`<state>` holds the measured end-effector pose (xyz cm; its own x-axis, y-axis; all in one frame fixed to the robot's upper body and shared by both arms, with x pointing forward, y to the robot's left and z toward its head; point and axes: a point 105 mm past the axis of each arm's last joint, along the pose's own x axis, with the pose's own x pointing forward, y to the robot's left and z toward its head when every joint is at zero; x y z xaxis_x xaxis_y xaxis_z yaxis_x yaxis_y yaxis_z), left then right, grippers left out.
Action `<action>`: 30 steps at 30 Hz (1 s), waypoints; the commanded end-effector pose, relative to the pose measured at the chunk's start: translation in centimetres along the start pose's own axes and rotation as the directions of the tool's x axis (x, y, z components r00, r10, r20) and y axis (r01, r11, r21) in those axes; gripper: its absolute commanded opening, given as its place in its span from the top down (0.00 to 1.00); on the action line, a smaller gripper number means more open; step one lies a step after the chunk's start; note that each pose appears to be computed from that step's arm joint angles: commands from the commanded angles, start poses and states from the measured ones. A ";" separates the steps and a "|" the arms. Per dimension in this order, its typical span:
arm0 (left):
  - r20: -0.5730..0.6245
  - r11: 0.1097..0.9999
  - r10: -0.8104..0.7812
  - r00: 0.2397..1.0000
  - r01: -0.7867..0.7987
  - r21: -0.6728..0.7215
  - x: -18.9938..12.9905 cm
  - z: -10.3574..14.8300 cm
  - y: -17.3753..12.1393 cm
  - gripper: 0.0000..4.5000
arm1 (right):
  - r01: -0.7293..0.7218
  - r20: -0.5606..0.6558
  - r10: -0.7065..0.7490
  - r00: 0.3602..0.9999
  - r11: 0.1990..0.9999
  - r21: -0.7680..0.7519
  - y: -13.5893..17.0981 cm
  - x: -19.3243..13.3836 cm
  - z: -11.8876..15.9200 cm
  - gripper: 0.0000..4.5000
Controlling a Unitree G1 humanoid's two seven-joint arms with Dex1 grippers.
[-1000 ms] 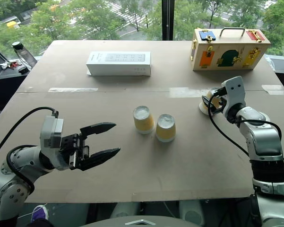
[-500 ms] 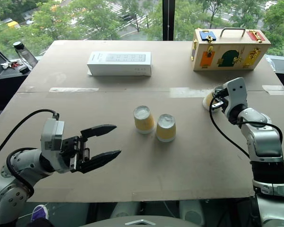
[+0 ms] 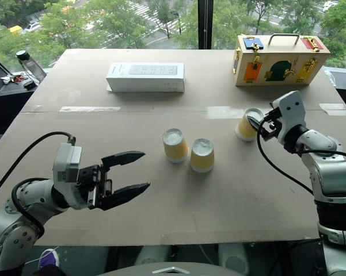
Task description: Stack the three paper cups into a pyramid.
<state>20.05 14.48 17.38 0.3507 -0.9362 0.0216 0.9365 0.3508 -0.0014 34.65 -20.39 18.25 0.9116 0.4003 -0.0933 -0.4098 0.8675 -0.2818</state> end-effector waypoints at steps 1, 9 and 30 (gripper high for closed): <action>0.013 1.000 -0.011 1.000 0.011 0.024 0.2 0.5 -0.3 0.00 | 0.035 0.013 -0.036 0.999 0.997 0.076 -0.7 0.3 0.3 0.01; 0.009 1.000 0.000 1.000 0.000 0.022 -0.1 0.4 -0.5 0.00 | 0.055 -0.020 -0.052 0.998 0.970 0.237 -0.7 2.3 -1.3 0.01; 0.156 0.980 0.193 0.969 -0.197 0.011 -5.2 -0.2 1.5 0.00 | -0.552 0.240 0.530 0.814 0.834 0.030 10.2 -0.5 11.0 0.50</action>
<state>20.29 19.24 16.22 0.5510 -0.8216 0.1461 0.8313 0.5557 -0.0103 30.82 -9.95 26.10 0.5670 0.8228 0.0374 -0.8108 0.5656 -0.1504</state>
